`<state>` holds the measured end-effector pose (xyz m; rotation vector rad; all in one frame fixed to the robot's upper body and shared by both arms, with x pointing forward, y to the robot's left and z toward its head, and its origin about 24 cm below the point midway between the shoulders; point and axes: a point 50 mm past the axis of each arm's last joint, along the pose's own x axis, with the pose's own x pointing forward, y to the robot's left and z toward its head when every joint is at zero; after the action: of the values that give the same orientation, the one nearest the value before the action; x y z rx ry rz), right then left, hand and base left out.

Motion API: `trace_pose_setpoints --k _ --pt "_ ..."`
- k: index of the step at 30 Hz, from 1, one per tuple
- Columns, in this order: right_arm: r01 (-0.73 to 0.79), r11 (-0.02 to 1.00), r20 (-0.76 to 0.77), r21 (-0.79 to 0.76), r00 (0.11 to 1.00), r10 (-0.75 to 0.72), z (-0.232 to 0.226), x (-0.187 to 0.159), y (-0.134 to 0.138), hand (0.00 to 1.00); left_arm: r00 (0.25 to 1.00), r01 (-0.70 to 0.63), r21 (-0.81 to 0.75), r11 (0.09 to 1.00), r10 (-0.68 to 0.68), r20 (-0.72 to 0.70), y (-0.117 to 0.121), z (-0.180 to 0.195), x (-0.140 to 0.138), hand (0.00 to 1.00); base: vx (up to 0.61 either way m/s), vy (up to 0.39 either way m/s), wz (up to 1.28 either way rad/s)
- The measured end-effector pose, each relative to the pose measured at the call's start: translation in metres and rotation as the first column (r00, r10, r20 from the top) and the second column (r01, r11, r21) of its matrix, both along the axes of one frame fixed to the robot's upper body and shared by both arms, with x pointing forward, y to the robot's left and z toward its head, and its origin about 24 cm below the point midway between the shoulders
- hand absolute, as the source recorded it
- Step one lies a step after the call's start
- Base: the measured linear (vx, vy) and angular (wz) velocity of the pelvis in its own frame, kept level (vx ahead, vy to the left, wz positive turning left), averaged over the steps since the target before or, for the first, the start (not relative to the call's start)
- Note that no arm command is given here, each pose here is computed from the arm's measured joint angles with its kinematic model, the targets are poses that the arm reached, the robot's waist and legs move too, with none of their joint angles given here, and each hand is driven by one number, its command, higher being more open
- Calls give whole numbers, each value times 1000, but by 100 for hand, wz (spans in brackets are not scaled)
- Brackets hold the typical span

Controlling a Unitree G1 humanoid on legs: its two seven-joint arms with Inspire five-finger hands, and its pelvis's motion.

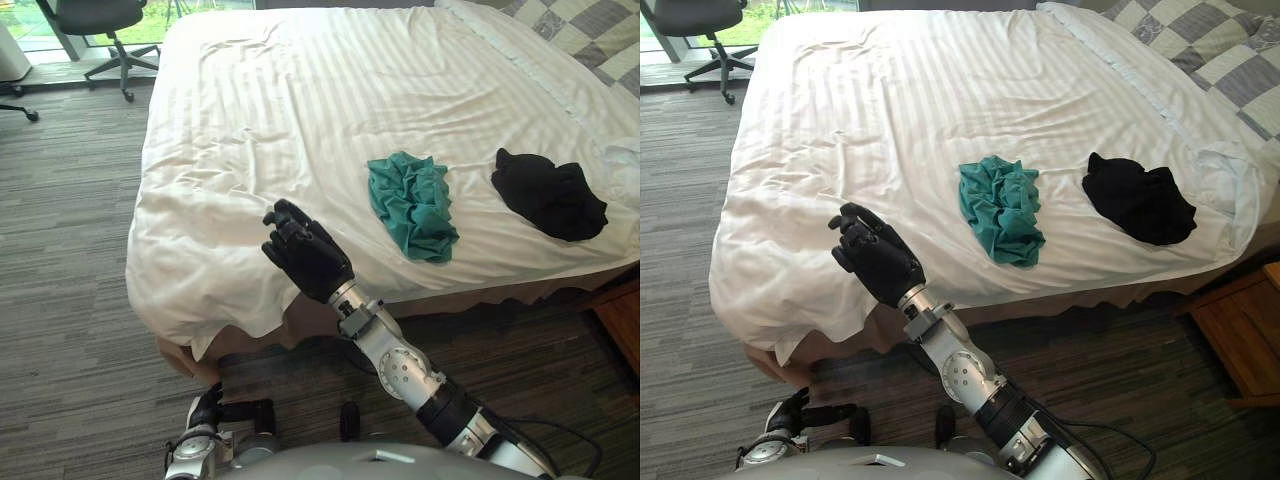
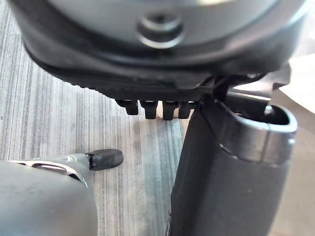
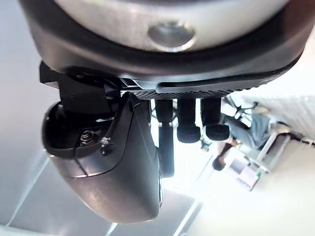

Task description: Tidy up the quilt and then pick up the clothes from the bed and put them into the laundry hamper

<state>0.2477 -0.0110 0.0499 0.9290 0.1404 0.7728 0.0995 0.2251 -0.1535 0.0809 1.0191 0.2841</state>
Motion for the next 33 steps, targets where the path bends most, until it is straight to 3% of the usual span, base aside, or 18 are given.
trace_pose_setpoints --k 3,8,11,16,23,27,33 --pt "20 995 -7 -93 1000 -21 -3 18 8 0 1000 15 -3 1000 -15 18 -3 2 8 100 -2 -5 16" --pt "167 963 101 -210 984 -149 33 73 9 0 991 40 -28 999 -36 130 -16 13 47 100 -73 11 35" --pt "305 927 132 -218 950 -281 57 105 -13 0 984 50 -27 998 -44 173 -17 19 60 100 -78 10 24" --pt "445 877 174 -181 892 -416 78 128 -40 0 980 64 -50 997 -54 190 -22 20 63 100 -70 31 4" --pt "516 856 6 -29 856 -516 47 111 -51 0 971 66 -83 994 -45 234 -33 25 77 100 -31 53 -6" --pt "533 844 -177 -57 827 -534 -2 91 -66 0 976 75 -109 991 -51 212 -36 23 77 100 31 48 -39" --pt "549 814 -457 -188 685 -568 -78 54 -92 0 978 32 -158 987 2 211 -30 23 75 100 78 14 -49"
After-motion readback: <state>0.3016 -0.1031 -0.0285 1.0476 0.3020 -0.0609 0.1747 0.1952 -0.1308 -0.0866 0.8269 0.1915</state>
